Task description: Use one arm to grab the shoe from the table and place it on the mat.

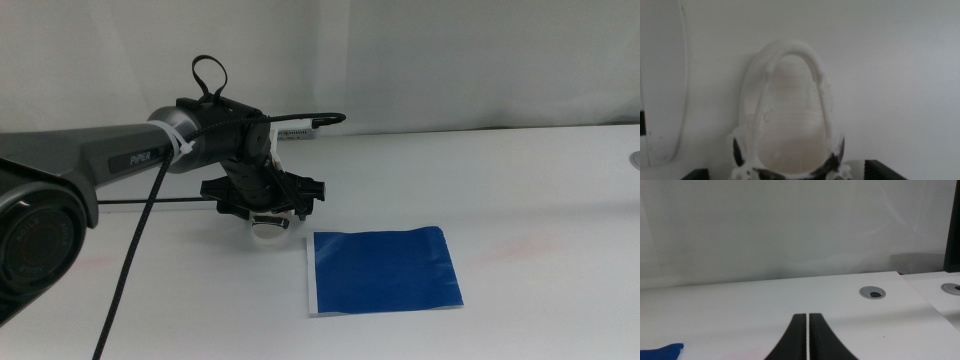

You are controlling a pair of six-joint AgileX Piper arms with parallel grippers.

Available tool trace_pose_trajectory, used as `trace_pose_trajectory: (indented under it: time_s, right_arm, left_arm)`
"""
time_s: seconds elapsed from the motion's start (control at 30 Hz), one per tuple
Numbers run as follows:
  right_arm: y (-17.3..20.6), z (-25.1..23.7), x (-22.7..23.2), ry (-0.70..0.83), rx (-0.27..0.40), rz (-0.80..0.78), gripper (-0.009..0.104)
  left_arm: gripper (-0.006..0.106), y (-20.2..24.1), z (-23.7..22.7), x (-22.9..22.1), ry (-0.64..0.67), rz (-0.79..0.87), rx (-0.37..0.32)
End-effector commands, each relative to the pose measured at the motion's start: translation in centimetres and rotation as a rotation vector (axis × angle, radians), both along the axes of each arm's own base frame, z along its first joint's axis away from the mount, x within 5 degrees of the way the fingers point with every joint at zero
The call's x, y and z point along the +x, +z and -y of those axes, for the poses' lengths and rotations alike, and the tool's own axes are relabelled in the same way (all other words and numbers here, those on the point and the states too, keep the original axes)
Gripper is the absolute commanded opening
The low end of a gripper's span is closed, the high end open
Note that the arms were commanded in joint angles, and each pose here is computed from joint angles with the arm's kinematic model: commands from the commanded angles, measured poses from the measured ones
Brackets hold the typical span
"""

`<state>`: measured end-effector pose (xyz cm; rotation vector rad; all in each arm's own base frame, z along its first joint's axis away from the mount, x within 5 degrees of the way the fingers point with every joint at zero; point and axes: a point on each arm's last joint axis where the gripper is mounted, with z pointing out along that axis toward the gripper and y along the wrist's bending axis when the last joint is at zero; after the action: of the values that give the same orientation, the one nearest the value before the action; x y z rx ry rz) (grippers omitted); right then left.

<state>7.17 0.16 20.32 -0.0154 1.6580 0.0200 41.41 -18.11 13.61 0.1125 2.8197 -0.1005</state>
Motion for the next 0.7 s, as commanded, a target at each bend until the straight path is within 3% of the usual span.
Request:
trace_pose_trajectory:
  time_s: [0.0,0.1,0.3,0.53,0.67]
  right_arm:
    - [-1.2,0.0,-0.1,-0.004,-0.008,-0.025,-0.002]
    - [-1.2,0.0,-0.1,-0.004,-0.008,-0.025,-0.002]
    - [-1.2,0.0,-0.1,-0.004,-0.008,-0.025,-0.002]
    - [-1.2,0.0,-0.1,-0.004,-0.008,-0.025,-0.002]
    - [-1.2,0.0,-0.1,-0.004,-0.008,-0.022,-0.002]
  left_arm:
    - [0.072,0.1,0.4,0.1,0.001,0.020,-0.009]
    - [0.054,0.1,0.3,0.2,-0.009,0.031,0.009]
    - [-0.003,0.4,0.0,0.4,-0.059,0.062,0.065]
    - [-0.003,5.0,-0.3,-0.1,-0.159,0.151,0.073]
    - [-0.003,9.6,-0.7,-1.2,-0.297,0.227,0.107]
